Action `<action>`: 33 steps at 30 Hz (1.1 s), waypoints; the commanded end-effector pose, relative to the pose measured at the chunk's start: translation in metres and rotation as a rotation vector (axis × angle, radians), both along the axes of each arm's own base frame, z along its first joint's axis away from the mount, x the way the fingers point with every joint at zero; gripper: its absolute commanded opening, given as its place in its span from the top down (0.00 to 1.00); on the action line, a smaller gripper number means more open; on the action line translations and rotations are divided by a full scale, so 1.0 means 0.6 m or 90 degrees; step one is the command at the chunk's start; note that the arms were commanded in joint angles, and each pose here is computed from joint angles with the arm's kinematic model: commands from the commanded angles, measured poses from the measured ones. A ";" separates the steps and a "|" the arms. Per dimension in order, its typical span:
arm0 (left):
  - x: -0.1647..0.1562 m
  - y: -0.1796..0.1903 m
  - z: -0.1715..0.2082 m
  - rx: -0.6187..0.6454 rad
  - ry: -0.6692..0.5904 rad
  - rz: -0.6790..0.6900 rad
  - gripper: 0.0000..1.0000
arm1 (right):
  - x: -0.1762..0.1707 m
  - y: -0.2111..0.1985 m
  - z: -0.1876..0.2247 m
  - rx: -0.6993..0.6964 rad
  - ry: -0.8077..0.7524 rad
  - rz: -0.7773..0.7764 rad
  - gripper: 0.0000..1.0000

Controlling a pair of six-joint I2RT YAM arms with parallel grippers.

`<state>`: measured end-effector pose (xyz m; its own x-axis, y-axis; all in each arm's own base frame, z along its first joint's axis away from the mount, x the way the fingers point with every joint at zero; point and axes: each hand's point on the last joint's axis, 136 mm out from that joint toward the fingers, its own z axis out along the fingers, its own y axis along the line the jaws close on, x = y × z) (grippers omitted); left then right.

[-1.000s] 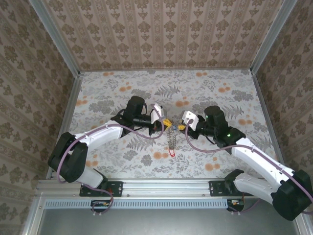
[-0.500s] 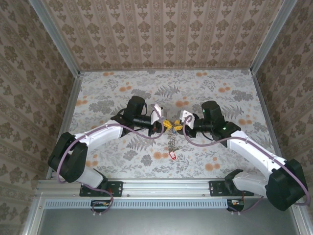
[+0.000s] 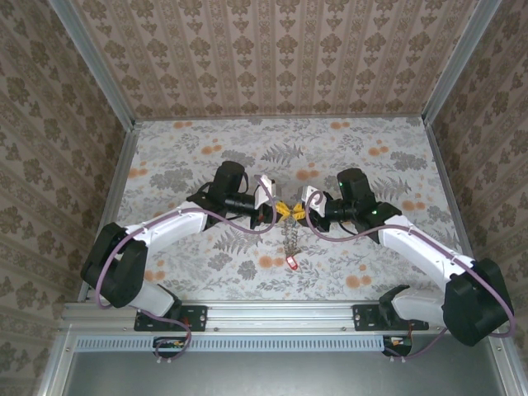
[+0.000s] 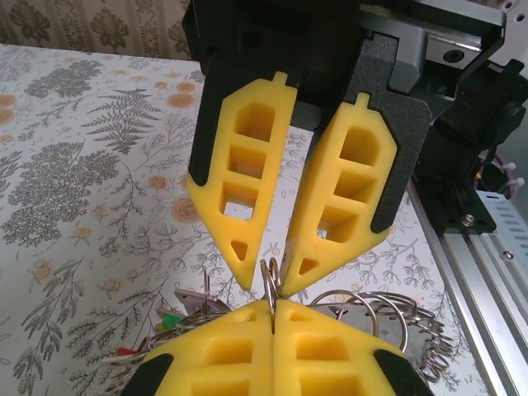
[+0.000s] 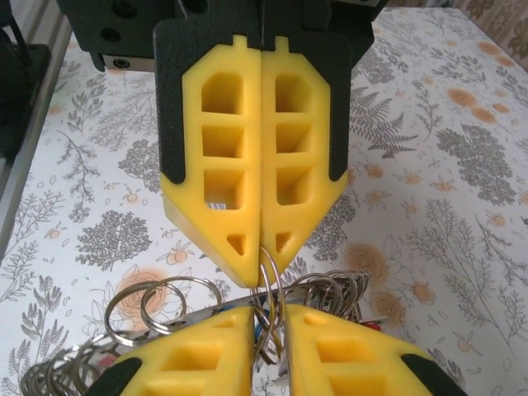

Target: Put the keys on the keyring

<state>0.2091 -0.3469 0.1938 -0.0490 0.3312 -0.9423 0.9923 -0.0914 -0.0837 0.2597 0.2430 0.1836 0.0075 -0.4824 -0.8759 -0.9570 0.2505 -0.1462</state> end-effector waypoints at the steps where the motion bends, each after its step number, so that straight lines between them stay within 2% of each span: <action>1: -0.012 -0.012 0.056 -0.055 -0.048 -0.048 1.00 | 0.006 0.008 0.021 0.024 -0.019 0.022 0.85; 6: -0.006 -0.012 0.050 -0.045 -0.048 -0.036 1.00 | 0.008 0.003 0.021 0.013 -0.020 0.015 0.93; 11: 0.000 -0.011 0.038 -0.007 -0.056 -0.025 0.83 | -0.002 0.003 0.032 -0.006 -0.012 0.043 0.99; 14: 0.004 -0.012 0.037 0.004 -0.067 -0.019 0.76 | -0.005 0.004 0.036 -0.016 -0.005 0.050 1.00; 25: 0.011 -0.014 0.019 0.063 -0.080 -0.010 0.75 | -0.006 0.004 0.041 -0.037 -0.005 0.041 1.00; 33: 0.014 -0.013 0.019 0.071 -0.084 -0.002 0.76 | -0.011 0.004 0.045 -0.031 -0.010 0.040 1.00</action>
<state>0.2153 -0.3527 0.1993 0.0412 0.4285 -0.9026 0.9963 -0.0853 0.0050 0.2551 0.2413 0.1908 -0.0114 -0.5487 -0.8359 -0.9718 0.2029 -0.1200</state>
